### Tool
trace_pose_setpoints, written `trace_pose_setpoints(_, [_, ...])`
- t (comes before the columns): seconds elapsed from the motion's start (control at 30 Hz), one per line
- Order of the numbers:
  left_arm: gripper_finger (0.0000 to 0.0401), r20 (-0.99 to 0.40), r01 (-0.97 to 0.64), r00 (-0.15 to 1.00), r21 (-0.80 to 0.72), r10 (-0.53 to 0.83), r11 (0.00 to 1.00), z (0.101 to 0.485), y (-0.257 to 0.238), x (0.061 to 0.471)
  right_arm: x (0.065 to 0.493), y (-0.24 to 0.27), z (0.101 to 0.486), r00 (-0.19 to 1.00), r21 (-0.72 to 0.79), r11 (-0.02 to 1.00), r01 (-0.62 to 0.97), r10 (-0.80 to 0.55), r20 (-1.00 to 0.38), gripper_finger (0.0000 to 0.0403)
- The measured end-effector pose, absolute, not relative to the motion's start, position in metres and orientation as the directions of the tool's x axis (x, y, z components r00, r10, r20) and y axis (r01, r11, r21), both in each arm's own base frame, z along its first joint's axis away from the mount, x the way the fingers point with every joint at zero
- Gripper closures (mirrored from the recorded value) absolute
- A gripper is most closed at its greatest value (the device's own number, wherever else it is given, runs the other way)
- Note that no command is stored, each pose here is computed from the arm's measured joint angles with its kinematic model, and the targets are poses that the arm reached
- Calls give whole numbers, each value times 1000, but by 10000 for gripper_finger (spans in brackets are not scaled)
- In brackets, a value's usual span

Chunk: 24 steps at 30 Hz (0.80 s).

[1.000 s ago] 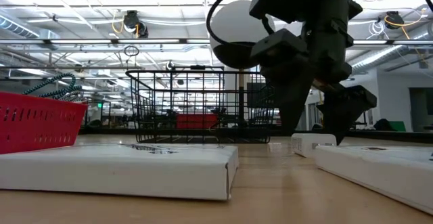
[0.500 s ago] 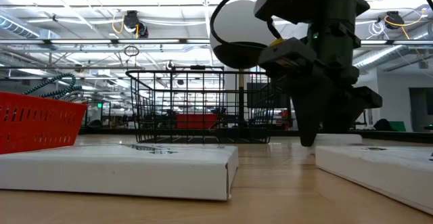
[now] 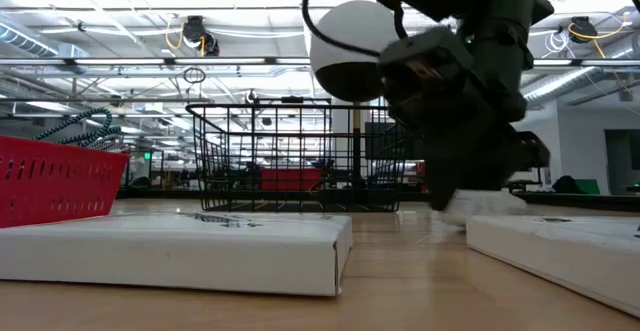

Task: Pick and place items into bin
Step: Put the top white charger adapter into the wire basket

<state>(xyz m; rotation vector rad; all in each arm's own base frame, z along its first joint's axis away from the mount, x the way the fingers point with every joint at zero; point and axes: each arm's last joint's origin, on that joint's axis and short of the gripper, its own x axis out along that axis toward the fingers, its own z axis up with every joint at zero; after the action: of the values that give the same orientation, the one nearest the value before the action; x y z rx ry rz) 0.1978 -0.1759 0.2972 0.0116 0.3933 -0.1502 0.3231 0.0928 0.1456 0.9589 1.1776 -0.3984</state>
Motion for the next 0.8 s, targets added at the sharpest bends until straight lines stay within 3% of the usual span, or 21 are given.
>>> trace_pose_setpoints(0.37, [224,-382,148,913,-16,-142,989,297,-176,198,336,95,163,556,537,637,553,197,-807,254])
trace_pose_setpoints(0.6, [224,-385,149,912,-12,-142,989,297,-176,198,357,92,185,779,605,732,313,167,-605,260])
trace_pose_setpoints(0.8, [224,-383,147,913,-16,-142,989,297,-176,198,364,80,208,886,527,824,207,70,-459,260])
